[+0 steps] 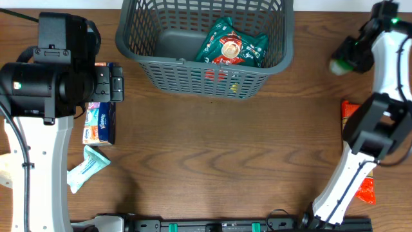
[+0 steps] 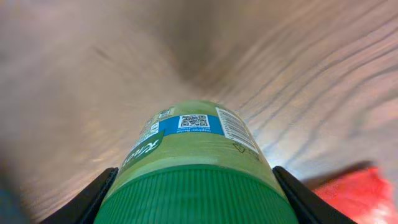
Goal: Pack container
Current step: 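Carry the jar with the right gripper and release it into the basket, then lower the right gripper onto the orange-ended pasta bag and grasp it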
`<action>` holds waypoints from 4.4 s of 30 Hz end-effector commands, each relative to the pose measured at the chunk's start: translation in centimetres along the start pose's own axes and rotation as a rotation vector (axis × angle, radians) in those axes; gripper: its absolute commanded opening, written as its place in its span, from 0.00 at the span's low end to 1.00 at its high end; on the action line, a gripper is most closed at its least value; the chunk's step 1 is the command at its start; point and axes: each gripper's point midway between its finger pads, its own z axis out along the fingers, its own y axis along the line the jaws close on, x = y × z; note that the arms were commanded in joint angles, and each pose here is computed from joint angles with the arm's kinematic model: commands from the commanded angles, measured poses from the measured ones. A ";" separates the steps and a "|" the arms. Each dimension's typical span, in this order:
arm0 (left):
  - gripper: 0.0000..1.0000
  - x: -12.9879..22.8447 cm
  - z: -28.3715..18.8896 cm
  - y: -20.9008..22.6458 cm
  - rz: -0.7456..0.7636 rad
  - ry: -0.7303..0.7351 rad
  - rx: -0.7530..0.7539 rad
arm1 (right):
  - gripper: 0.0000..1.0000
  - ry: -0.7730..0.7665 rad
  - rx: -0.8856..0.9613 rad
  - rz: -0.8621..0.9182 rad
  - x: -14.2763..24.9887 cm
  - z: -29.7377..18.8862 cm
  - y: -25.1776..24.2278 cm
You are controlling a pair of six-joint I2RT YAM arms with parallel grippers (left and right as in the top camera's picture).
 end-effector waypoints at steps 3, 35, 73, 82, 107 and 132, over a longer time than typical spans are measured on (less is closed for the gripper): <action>0.99 -0.1 0.0 0.2 -0.021 -0.002 -0.004 | 0.01 -0.275 -0.094 -0.091 -2.3 -12.8 3.8; 0.99 0.3 0.0 0.2 -0.019 0.014 -0.004 | 0.01 -0.368 -0.722 -1.601 21.6 -12.3 37.5; 0.99 0.6 0.0 0.2 -0.021 0.023 -0.005 | 0.99 -0.215 -0.221 -0.134 5.4 -24.0 3.2; 0.99 -1.0 -0.7 0.4 -0.079 -0.061 -0.001 | 0.99 -0.011 -0.001 -0.029 10.2 -23.4 -5.4; 0.98 1.5 -4.7 9.9 -0.600 -0.186 -0.026 | 0.99 0.208 0.277 -0.028 23.5 -13.0 -14.1; 0.99 1.7 -4.7 10.2 -0.533 -0.180 -0.053 | 0.99 0.309 0.338 -0.247 18.8 1.5 -18.1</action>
